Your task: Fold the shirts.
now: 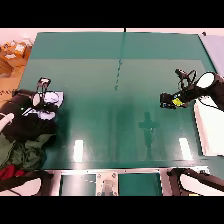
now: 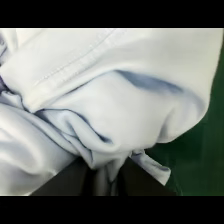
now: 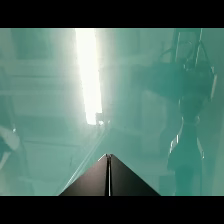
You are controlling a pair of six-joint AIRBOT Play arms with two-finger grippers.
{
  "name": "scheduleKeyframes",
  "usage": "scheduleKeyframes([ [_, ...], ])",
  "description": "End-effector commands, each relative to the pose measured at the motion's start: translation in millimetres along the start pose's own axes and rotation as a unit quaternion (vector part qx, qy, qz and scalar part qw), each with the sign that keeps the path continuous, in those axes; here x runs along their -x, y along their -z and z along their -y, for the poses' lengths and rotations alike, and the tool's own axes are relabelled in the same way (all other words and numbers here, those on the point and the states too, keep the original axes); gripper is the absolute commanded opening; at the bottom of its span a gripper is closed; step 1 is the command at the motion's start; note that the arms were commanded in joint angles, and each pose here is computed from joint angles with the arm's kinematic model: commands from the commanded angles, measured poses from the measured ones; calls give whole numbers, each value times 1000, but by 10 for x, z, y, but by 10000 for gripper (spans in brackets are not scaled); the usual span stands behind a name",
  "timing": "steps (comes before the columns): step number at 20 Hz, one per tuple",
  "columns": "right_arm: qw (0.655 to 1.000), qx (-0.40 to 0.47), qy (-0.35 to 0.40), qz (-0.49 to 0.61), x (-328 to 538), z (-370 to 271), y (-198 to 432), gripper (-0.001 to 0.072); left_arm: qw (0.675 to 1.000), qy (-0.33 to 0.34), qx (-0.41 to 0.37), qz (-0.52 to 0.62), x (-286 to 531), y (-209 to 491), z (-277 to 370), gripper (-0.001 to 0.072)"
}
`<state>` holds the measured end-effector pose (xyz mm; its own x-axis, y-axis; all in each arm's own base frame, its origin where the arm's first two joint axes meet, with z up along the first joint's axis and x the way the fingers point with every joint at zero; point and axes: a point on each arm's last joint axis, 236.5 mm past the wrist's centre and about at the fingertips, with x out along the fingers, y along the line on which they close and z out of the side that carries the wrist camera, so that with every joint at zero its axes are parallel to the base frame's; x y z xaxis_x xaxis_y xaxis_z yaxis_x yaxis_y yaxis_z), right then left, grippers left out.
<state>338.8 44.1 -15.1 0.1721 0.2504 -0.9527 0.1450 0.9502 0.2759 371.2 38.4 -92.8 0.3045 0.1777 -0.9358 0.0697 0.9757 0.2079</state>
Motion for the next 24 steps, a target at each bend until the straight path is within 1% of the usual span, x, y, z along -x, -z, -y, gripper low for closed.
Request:
scheduleKeyframes([
  [1, 1000, 0, 0, -1, -3, -4, 4, 11, 999, -9, 14, -37, 68, 41, -125, 24],
  [2, 1000, 0, 0, -1, -3, -4, 4, 11, 999, -8, 21, -39, 178, -39, -153, 23],
  [5, 1000, 0, -1, 10, -3, -6, -46, 11, 999, 40, 26, -14, 650, -459, 1, 22],
  [7, 1000, -2, -1, 8, -17, -3, -35, 11, 997, 55, 12, 54, 1148, -867, 182, 22],
  [9, 1000, -2, 0, -4, -38, 3, 30, 11, 988, 77, -18, 130, 1749, -1176, 481, 22],
  [12, 1000, -4, 0, -24, 60, 12, 96, 10, 966, 145, -71, 202, 2471, -1261, 1184, 22],
  [14, 1000, -2, -2, -17, 258, -9, 41, 10, 949, 215, -113, 203, 2684, -1094, 1842, 23],
  [17, 999, -5, -5, 37, 595, -28, -164, 11, 914, 312, -180, 188, 2820, -806, 2836, 27],
  [18, 999, -7, -6, 50, 679, -19, -210, 12, 905, 331, -193, 185, 2801, -748, 3089, 172],
  [19, 998, -21, -6, 61, 749, 14, -242, 13, 901, 336, -204, 181, 2732, -713, 3269, 486],
  [20, 997, -34, -5, 67, 794, 61, -257, 58, 903, 336, -206, 174, 2646, -703, 3328, 536],
  [21, 997, -48, -3, 63, 808, 126, -239, 170, 908, 328, -202, 165, 2557, -727, 3266, 537],
  [22, 997, -58, -1, 53, 812, 202, -193, 316, 916, 317, -191, 156, 2477, -778, 3097, 537],
  [23, 997, -69, 2, 45, 806, 277, -152, 420, 927, 300, -175, 143, 2382, -840, 2854, 537],
  [24, 996, -75, 4, 39, 782, 353, -121, 426, 939, 284, -153, 120, 2268, -881, 2554, 537],
])
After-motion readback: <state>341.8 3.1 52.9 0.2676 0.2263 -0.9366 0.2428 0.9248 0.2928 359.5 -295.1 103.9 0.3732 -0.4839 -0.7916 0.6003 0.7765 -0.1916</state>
